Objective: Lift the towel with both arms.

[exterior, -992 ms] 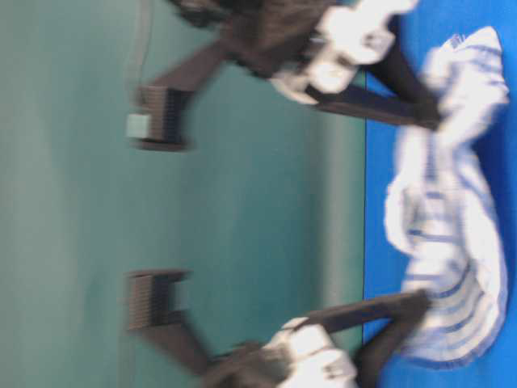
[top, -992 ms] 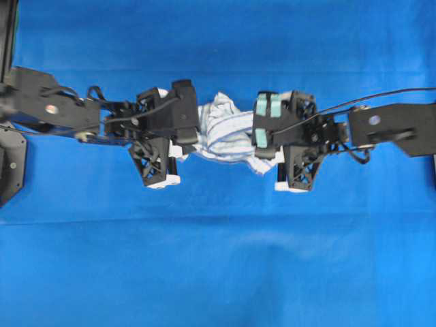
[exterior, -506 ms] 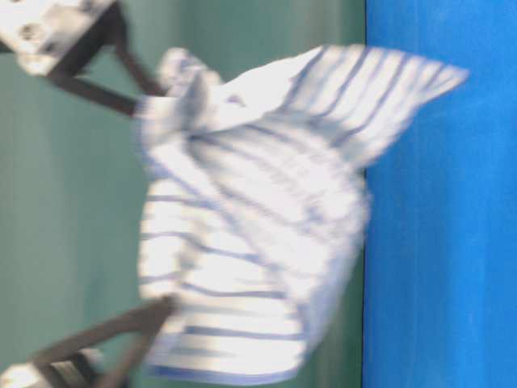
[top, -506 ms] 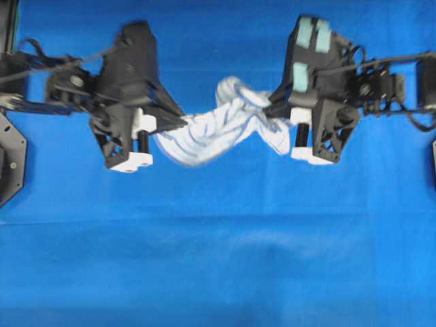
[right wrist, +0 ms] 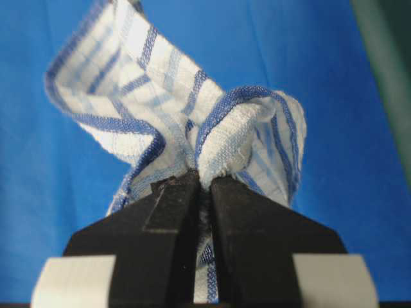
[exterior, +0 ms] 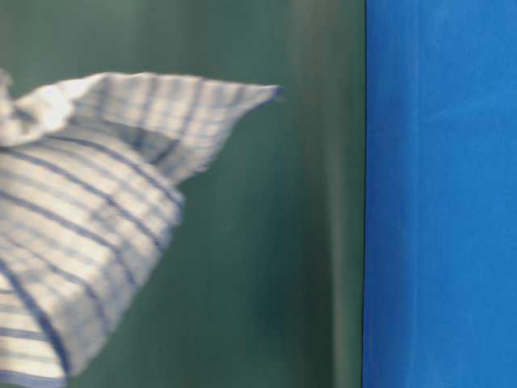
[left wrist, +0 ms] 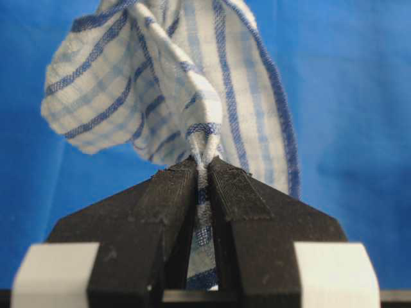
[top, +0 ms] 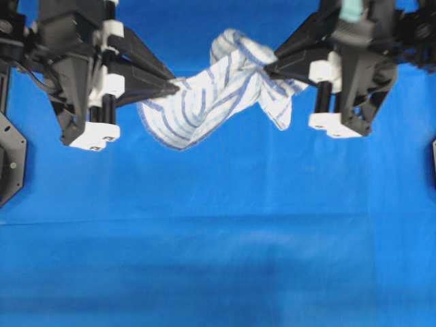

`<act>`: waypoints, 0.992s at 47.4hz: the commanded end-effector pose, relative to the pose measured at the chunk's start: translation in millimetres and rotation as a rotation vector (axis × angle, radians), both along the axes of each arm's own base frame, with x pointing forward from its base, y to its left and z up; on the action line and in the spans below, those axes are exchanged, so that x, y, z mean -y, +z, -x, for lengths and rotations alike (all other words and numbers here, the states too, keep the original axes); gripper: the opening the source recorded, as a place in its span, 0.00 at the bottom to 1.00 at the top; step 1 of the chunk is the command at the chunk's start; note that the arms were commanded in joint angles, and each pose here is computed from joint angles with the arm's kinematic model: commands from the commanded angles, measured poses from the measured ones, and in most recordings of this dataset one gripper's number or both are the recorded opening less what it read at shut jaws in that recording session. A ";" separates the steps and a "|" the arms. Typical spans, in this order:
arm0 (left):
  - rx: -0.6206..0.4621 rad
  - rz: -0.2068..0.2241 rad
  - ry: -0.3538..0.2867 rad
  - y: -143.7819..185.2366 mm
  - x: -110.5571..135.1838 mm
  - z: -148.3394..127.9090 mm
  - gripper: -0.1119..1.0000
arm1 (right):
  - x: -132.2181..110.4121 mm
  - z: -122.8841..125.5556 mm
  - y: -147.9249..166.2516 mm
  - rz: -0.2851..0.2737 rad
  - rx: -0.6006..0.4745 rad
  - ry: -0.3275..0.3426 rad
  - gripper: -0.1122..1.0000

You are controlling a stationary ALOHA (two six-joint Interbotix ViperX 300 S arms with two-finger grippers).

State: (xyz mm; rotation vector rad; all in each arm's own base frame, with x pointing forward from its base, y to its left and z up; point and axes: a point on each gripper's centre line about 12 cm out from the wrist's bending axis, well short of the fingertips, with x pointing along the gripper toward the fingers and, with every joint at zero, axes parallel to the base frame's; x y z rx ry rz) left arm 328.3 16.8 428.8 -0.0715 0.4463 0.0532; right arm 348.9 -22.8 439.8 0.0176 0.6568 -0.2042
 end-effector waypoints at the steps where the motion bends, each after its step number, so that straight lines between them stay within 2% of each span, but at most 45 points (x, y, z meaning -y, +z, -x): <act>1: 0.052 -0.006 -0.004 27.0 1.3 6.7 0.14 | -3.6 9.1 28.3 0.005 0.061 0.010 0.16; 17: 0.052 -0.010 -0.004 32.1 0.8 7.1 0.14 | -7.6 10.8 31.0 0.006 0.053 0.021 0.16; 25: 0.052 -0.013 -0.006 32.0 1.3 7.6 0.14 | -7.7 10.6 31.3 0.023 0.052 0.034 0.16; 35: 0.052 -0.048 -0.021 32.4 0.9 8.6 0.15 | -8.1 9.1 33.3 0.051 0.067 0.059 0.16; 38: 0.053 -0.054 -0.023 32.1 0.8 8.4 0.23 | -8.2 8.8 33.8 0.051 0.072 0.060 0.17; 42: 0.059 -0.054 -0.023 32.2 0.8 8.4 0.43 | -8.2 8.9 33.6 0.045 0.071 0.056 0.19; 44: 0.064 -0.055 -0.023 33.0 0.8 8.8 0.54 | -8.5 8.2 33.3 0.046 0.072 0.055 0.27; 47: 0.070 -0.055 -0.022 33.5 0.9 9.4 0.71 | -7.8 8.2 32.8 0.047 0.070 0.053 0.46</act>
